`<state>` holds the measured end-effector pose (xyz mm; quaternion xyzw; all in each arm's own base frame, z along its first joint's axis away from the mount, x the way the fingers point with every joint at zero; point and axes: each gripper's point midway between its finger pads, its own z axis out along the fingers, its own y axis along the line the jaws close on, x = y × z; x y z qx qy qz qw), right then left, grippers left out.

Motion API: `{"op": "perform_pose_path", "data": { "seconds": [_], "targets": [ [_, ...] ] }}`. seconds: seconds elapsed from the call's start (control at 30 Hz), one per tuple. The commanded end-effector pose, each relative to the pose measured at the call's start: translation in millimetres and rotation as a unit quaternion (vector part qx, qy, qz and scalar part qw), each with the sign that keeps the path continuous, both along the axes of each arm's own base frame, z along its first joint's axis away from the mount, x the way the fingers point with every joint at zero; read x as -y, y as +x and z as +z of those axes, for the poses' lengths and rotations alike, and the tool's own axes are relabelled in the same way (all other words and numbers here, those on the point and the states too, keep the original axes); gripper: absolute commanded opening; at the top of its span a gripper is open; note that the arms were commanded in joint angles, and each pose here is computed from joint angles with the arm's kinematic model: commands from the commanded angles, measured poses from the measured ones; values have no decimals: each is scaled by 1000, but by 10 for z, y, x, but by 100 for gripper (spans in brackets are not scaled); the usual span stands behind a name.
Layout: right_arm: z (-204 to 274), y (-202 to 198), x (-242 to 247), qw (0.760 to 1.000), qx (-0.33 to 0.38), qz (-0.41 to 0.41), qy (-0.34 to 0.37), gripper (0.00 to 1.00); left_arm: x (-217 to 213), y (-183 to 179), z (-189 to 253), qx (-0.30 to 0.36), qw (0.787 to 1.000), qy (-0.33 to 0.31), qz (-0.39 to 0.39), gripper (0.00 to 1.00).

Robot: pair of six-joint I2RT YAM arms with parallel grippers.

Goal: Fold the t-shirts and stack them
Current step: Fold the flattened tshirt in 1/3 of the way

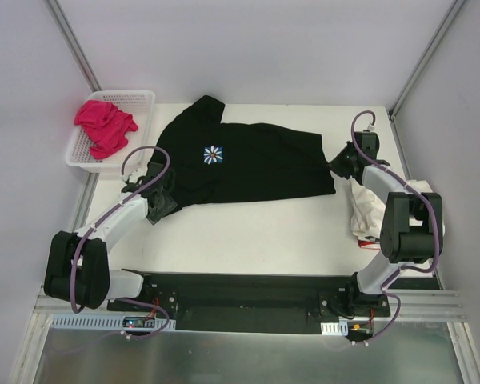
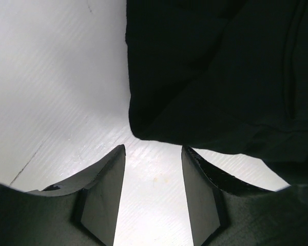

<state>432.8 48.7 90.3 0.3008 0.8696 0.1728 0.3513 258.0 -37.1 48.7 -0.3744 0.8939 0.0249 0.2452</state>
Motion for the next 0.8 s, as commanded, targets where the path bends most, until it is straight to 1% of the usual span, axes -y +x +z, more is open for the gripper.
{"op": "perform_pose_path", "data": {
  "seconds": [0.0, 0.3, 0.33, 0.47, 0.5, 0.57, 0.6, 0.73, 0.77],
  "targets": [
    [107, 120, 68, 1000, 16, -5, -4, 13, -34, 183, 98, 16, 1000, 13, -2, 47],
    [99, 130, 89, 1000, 14, -5, -7, 13, -25, 306, -13, -4, 1000, 25, -12, 46],
    [89, 142, 167, 1000, 13, -14, -7, 13, -32, 323, -21, -5, 1000, 28, -12, 45],
    [52, 143, 178, 1000, 8, -15, -8, 13, -72, 358, -39, -8, 999, 36, -14, 33],
    [43, 144, 178, 1000, 7, -15, -7, 13, -77, 365, -43, -8, 999, 35, -12, 24],
    [42, 147, 198, 1000, 6, -17, -9, 13, -75, 378, -56, -9, 999, 34, -14, 18],
    [43, 147, 203, 1000, 5, -18, -10, 12, -65, 388, -55, -8, 999, 32, -16, 12],
    [48, 146, 226, 1000, 5, -20, -14, 12, -57, 395, -63, -10, 999, 30, -17, 0],
    [48, 147, 236, 1000, 5, -21, -14, 12, -58, 398, -62, -10, 999, 30, -18, 0]
  ]
}}
